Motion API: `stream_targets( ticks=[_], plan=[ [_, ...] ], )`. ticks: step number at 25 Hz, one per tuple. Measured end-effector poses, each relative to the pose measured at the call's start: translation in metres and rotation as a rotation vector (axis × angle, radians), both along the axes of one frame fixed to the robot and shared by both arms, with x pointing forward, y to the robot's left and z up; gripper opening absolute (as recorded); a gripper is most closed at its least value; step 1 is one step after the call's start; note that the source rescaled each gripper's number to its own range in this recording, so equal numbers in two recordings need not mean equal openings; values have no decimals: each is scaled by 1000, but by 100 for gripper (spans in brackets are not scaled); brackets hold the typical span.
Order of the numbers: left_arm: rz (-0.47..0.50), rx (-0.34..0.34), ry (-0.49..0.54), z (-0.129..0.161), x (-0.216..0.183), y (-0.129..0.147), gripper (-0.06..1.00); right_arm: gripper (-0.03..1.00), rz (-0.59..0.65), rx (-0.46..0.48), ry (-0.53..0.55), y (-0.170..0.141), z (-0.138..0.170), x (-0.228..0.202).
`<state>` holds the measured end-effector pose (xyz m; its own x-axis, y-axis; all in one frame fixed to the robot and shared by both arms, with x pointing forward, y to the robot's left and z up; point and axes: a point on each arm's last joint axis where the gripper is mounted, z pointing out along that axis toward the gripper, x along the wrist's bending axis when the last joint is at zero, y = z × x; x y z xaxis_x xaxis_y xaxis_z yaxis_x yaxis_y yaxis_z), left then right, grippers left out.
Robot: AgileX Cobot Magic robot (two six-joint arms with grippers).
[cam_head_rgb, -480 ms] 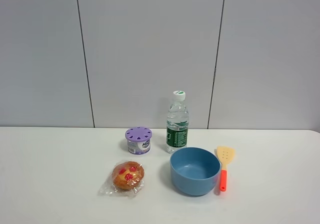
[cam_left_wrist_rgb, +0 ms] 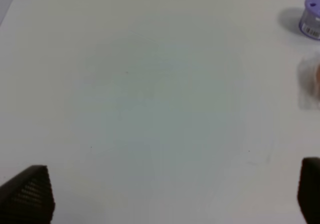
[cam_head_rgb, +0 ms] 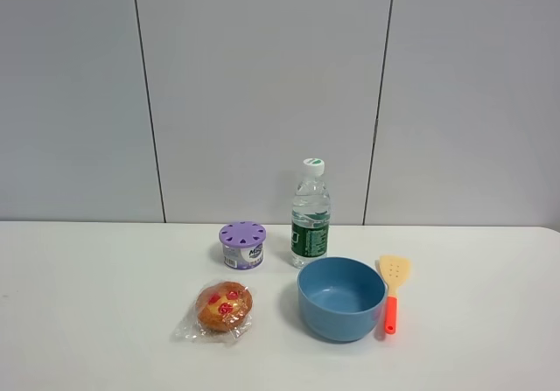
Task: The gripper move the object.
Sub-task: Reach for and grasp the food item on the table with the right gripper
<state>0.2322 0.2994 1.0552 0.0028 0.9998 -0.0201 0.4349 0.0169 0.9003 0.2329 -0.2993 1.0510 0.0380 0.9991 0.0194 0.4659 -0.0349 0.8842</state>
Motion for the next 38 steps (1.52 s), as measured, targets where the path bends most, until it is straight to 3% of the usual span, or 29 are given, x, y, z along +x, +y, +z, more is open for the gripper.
stream_targets(
  ticks=[25,31,34,38],
  plan=[
    [0,0,0,0,0,0,100,71,0,0,0,0,0,0],
    [0,0,0,0,0,0,100,71,42,48,-1,5,0,0],
    [0,0,0,0,0,0,100,71,131,72,10,14,4,2],
    [0,0,0,0,0,0,100,71,355,91,8,31,33,16]
  ],
)
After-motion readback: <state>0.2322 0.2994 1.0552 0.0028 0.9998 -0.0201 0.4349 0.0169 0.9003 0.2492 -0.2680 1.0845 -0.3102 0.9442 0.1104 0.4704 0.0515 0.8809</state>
